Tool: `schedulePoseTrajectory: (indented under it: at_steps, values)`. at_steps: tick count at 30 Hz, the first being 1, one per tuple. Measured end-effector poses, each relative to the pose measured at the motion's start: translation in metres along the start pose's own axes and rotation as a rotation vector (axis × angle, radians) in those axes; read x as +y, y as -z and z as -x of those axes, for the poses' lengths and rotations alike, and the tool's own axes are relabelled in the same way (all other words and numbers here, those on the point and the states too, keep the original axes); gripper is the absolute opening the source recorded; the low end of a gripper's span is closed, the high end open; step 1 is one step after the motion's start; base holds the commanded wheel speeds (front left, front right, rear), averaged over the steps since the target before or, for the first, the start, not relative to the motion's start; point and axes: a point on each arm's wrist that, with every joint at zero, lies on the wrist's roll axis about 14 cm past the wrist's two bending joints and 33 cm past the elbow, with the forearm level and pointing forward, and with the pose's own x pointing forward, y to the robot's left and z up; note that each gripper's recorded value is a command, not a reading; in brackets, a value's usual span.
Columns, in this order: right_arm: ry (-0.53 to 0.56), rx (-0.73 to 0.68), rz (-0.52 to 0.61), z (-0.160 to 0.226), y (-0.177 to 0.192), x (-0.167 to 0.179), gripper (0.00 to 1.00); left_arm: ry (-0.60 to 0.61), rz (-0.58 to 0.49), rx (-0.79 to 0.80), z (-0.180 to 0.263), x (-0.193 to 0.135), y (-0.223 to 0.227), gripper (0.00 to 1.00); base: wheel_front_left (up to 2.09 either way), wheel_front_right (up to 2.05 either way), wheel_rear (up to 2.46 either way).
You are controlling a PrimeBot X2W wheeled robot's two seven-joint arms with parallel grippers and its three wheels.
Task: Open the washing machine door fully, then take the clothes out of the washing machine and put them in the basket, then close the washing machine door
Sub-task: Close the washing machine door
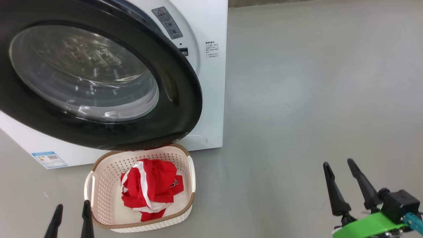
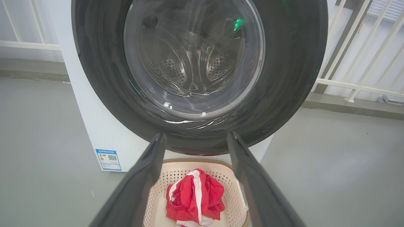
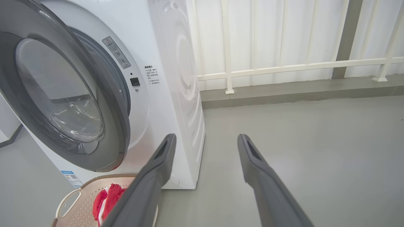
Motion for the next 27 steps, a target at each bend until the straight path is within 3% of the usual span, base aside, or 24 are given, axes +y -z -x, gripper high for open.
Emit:
schedulePoseTrajectory:
  at_steps: [23, 24, 25, 26, 27]
  values:
    - [-0.021, 0.022, -0.012, 0.004, 0.008, 0.009, 1.0, 0.001, -0.026, -0.008, 0.006, 0.0, -0.003, 1.0, 0.0, 0.0, 0.0]
    - [-0.027, 0.024, -0.013, 0.003, 0.009, 0.011, 0.96, 0.0, -0.028, -0.007, 0.006, 0.001, -0.003, 1.0, 0.0, 0.0, 0.0]
    - [-0.036, 0.027, -0.014, 0.002, 0.01, 0.014, 0.5, -0.001, -0.034, -0.005, 0.007, 0.001, -0.003, 1.0, 0.0, 0.0, 0.0]
    - [-0.06, 0.035, -0.018, 0.0, 0.013, 0.022, 0.2, -0.006, -0.039, -0.004, 0.01, 0.003, -0.002, 1.0, 0.0, 0.0, 0.0]
    - [-0.07, 0.038, -0.021, -0.001, 0.014, 0.025, 0.07, -0.011, -0.038, -0.004, 0.011, 0.004, -0.002, 1.0, 0.0, 0.0, 0.0]
